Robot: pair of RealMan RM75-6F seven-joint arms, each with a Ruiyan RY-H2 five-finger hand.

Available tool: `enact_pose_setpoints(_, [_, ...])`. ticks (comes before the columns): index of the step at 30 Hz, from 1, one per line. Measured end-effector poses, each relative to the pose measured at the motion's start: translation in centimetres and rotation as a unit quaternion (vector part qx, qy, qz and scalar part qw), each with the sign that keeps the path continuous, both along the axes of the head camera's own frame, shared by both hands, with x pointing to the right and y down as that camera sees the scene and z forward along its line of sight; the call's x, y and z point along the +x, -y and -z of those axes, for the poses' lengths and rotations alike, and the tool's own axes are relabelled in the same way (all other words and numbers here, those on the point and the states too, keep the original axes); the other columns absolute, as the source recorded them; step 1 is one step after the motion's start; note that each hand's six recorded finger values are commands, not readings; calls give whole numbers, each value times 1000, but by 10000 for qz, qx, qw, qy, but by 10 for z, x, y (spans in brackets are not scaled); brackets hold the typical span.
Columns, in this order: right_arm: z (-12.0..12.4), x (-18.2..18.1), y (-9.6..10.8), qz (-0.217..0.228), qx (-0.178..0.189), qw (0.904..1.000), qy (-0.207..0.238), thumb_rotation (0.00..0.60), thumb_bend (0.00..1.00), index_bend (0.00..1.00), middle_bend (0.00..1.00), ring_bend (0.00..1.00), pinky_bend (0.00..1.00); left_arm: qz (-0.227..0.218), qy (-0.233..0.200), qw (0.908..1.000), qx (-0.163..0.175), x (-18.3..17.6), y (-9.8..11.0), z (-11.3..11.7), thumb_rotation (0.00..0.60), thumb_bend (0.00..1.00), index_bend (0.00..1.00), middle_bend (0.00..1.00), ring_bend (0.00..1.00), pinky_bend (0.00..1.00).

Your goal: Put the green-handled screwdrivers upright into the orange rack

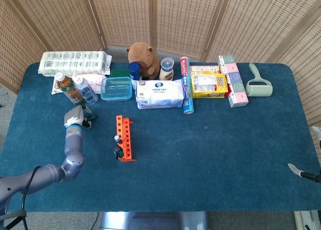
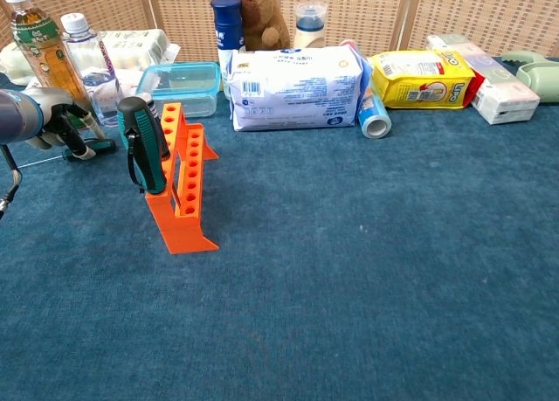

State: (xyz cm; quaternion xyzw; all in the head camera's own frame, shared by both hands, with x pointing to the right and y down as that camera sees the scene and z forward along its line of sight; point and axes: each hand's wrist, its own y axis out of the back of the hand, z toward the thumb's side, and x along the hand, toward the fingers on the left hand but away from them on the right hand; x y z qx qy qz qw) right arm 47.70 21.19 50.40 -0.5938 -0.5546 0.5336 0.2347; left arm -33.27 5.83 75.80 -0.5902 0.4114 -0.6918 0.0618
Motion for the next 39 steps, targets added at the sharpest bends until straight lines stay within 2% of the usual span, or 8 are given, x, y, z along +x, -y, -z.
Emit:
enact_pose_setpoints(6, [0,0,0,3,2,10000,1,600,86,59,60,13,0,19,50,10000,-35,-1,-2,-1,600,411,423,962,970,995])
enact_pose_setpoints(16, [1,0,0,2,12,10000,10,600,86,59,60,13,0,-30,106,9999,-77,1,-4,0,600,482,548,962,970,995])
enact_pose_setpoints(23, [2,-1,0,13,24,10000,30,600,86,59,60,13,0,-21,40,10000,-54,4,-3,3,600,497,552,962,970,995])
enact_pose_setpoints(32, [1,-2,0,28,13,10000,35,600,86,59,61,12,0,98,-557,9982,192,15,5,29,600,493,552,962,970,995])
enact_pose_setpoints(39, [-1,-3,0,51,-27,10000,14,600,86,59,61,13,0,184,-1297,9903,471,23,13,61,600,495,552,962,971,995])
